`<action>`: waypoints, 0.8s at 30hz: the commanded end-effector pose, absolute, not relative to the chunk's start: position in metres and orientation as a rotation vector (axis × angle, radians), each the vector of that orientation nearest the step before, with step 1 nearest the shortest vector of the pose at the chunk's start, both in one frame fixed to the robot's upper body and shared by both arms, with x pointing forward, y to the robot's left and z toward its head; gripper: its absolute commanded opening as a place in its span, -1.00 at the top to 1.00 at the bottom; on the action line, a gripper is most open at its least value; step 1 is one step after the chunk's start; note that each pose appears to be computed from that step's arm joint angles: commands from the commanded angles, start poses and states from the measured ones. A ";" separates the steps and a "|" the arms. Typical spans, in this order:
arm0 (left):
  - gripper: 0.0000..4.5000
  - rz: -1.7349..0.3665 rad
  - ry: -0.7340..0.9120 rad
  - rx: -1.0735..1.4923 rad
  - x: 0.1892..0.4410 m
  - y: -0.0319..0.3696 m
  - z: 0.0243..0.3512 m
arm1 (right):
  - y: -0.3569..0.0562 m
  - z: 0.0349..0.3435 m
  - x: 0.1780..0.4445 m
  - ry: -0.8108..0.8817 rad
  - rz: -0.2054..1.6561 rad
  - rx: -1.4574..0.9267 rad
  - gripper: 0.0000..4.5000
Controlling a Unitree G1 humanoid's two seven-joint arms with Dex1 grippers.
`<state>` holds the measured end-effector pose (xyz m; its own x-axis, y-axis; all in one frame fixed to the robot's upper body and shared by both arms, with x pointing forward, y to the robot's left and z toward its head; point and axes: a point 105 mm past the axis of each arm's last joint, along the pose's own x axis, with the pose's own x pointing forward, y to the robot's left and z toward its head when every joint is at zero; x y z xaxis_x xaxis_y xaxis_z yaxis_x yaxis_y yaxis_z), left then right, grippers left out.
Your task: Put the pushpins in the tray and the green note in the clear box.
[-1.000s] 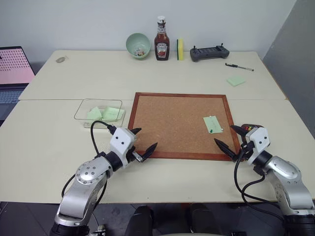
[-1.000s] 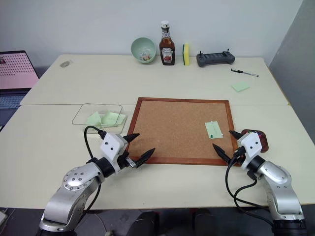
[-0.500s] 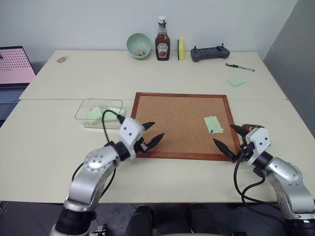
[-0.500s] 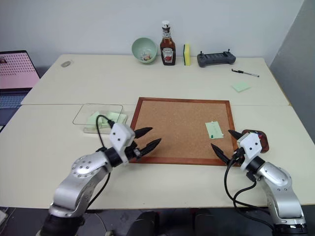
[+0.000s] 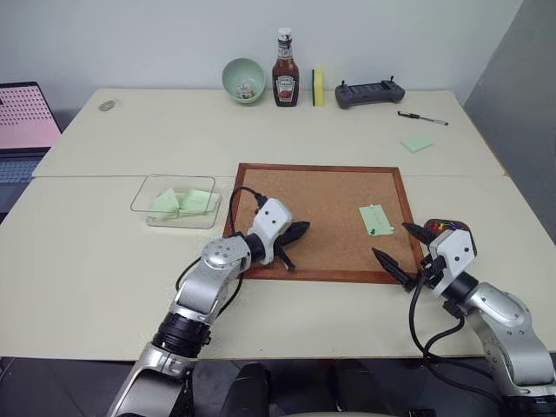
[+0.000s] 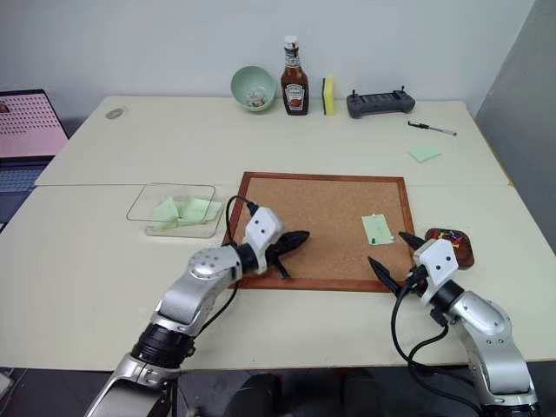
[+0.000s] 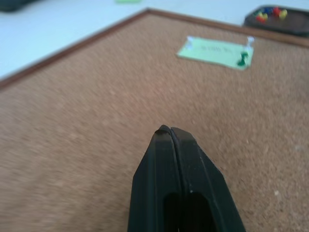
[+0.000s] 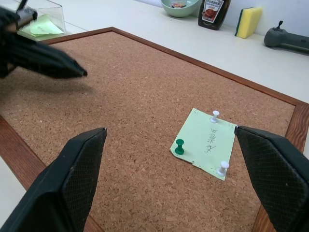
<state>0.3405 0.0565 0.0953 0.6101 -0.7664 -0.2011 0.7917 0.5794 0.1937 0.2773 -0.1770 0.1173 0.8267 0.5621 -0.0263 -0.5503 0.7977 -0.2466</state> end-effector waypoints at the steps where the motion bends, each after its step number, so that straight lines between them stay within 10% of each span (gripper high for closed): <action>1: 0.98 -0.928 0.076 0.275 0.337 0.051 0.095 | -0.172 0.130 0.281 -0.070 0.577 -0.273 -1.00; 24: 0.98 -0.959 0.177 0.252 0.321 0.053 0.070 | -0.184 0.143 0.374 0.128 0.482 -0.292 -1.00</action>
<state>0.3275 0.0546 0.0799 0.5856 -0.7794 -0.2228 0.8106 0.5650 0.1543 0.3676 -0.1827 0.1368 0.8758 0.4386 -0.2017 -0.4763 0.8530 -0.2134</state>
